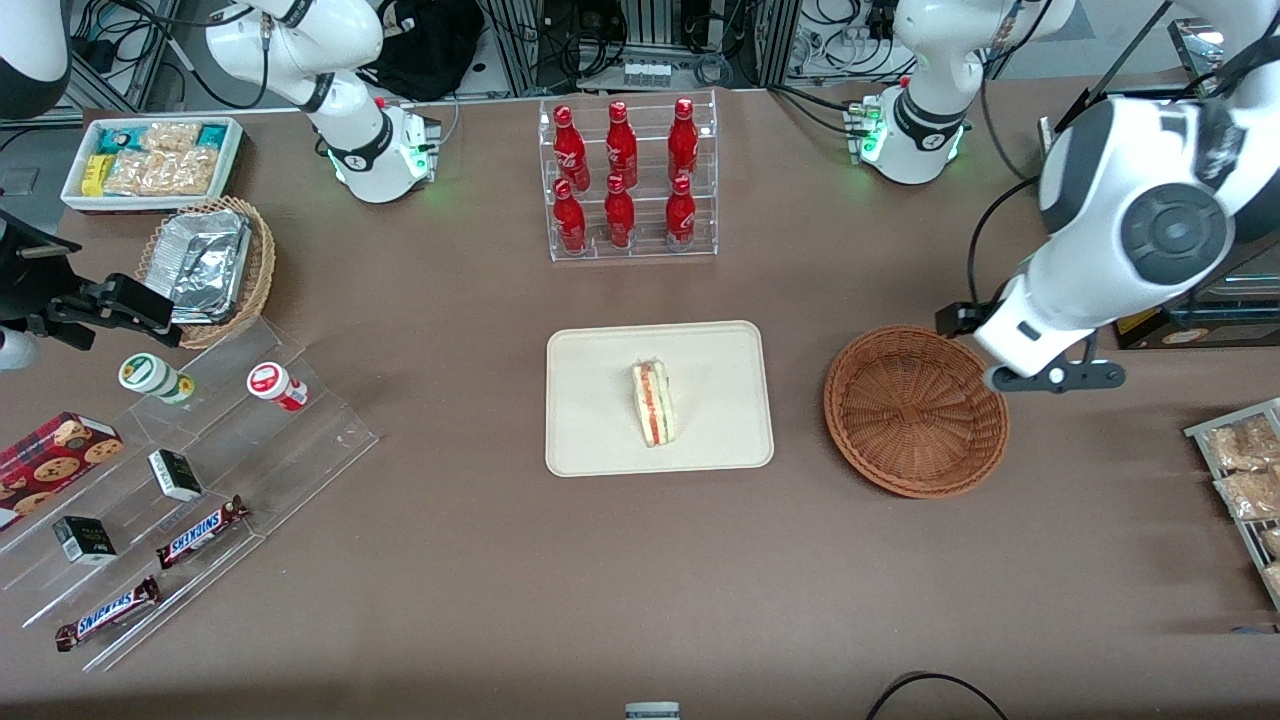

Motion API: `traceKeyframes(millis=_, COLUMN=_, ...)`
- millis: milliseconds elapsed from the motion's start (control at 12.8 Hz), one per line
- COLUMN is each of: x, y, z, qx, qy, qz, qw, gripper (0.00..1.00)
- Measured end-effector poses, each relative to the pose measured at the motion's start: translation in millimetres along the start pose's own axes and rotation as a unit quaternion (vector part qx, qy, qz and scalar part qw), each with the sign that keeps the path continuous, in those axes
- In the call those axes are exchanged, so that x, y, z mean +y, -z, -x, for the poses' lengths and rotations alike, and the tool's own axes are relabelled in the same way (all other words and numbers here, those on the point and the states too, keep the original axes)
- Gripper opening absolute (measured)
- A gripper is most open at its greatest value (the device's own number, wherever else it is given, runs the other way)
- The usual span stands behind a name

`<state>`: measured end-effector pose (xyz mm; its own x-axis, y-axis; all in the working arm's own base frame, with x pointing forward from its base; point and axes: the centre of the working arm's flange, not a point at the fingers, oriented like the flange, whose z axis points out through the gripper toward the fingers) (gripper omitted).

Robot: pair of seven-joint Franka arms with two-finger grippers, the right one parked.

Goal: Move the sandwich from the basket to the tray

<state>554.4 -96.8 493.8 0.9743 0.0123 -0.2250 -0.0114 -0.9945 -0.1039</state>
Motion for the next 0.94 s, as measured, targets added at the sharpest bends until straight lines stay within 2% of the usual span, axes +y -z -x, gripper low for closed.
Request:
traceKeyframes(millis=470, x=-73, y=43, z=33, qx=0.003, qy=-0.016, qz=0.012, qw=0.9998, gripper=1.0)
traceKeyframes(millis=783, x=-96, y=73, z=42, qx=0.03, qy=-0.003, qz=0.018, qw=0.9994, gripper=1.0)
traceKeyframes(millis=939, x=-102, y=78, z=42, qx=0.036, qy=0.002, qz=0.021, qw=0.9991, gripper=1.0)
